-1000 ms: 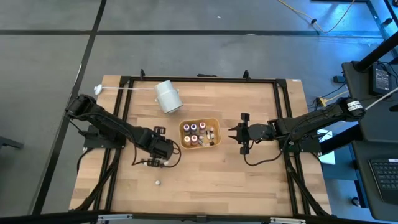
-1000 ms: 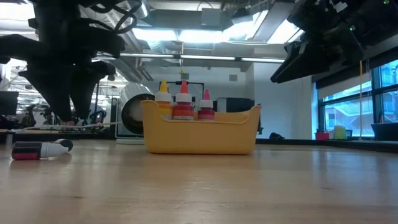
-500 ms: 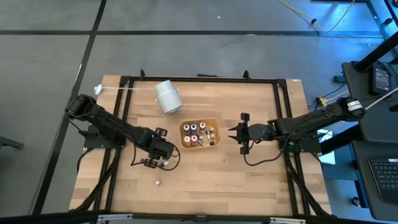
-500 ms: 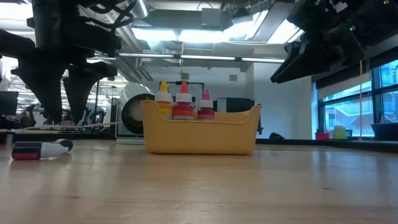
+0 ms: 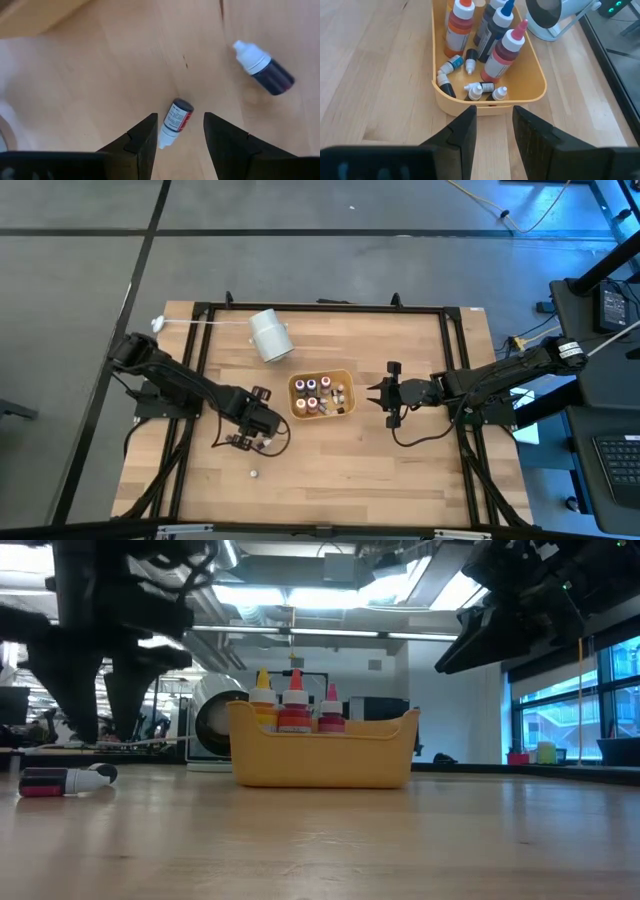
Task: Pick & Place food coloring
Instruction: Put the small black ink bottle into the yellow bin
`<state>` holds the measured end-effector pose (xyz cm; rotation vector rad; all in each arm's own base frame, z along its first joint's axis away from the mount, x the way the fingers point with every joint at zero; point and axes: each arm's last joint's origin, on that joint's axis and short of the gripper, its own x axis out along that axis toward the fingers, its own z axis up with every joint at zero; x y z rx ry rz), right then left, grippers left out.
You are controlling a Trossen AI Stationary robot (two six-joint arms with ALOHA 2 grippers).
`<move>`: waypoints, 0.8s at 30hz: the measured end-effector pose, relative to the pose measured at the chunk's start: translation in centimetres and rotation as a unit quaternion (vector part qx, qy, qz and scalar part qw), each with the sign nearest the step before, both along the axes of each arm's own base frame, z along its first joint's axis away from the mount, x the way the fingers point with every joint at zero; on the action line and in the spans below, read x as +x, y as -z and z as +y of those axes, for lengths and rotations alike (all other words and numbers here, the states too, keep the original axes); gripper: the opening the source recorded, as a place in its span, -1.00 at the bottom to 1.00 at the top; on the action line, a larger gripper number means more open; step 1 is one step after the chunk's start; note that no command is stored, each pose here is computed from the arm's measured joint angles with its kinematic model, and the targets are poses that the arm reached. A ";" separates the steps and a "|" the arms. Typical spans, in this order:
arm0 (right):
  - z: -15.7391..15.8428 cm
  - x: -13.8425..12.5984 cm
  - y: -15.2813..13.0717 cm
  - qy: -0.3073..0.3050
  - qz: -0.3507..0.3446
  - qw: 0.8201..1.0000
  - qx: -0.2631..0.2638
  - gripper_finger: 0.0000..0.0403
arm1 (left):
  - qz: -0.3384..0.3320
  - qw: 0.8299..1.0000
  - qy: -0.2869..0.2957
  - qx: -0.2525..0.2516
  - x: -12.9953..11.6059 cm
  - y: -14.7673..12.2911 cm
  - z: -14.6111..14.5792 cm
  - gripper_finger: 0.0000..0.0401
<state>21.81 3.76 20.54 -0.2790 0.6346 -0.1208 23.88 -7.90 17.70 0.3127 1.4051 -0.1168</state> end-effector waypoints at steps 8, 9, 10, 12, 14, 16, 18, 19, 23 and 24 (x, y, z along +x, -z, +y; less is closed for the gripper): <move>0.0 0.0 0.0 0.000 0.000 1.000 0.000 -0.36 | 0.054 0.998 0.010 0.020 0.6 2.5 0.0 -0.23; 0.0 0.0 0.0 0.000 0.000 1.000 0.000 -0.36 | 0.060 0.998 0.010 0.021 0.7 2.8 0.0 -0.23; 0.0 0.0 0.0 0.000 0.000 1.000 0.000 -0.36 | 0.066 0.997 0.012 0.024 0.7 3.0 0.0 -0.23; 0.0 0.0 0.0 0.000 0.000 1.000 0.000 -0.36 | 0.077 0.997 0.017 0.027 0.9 3.6 0.0 -0.23; 0.0 0.0 0.0 0.000 0.000 1.000 0.000 -0.36 | 0.082 0.996 0.014 0.029 1.0 3.9 0.0 -0.23; 0.0 0.0 0.0 0.000 0.000 1.000 0.000 -0.36 | 0.086 0.996 0.006 0.030 1.0 4.1 0.0 -0.23; 0.0 0.0 0.0 0.000 0.000 1.000 0.000 -0.36 | 0.085 0.996 -0.007 0.030 1.0 4.2 -0.1 -0.22; 0.0 0.0 0.0 0.000 0.000 1.000 0.000 -0.36 | 0.084 0.996 -0.014 0.030 1.0 4.2 -0.1 -0.22; 0.0 0.0 0.0 0.000 0.000 1.000 0.000 -0.36 | 0.080 0.996 -0.026 0.028 1.0 4.1 -0.1 -0.23; 0.0 0.0 0.0 0.000 0.000 1.000 0.000 -0.36 | 0.079 0.996 -0.026 0.027 1.0 4.0 -0.1 -0.24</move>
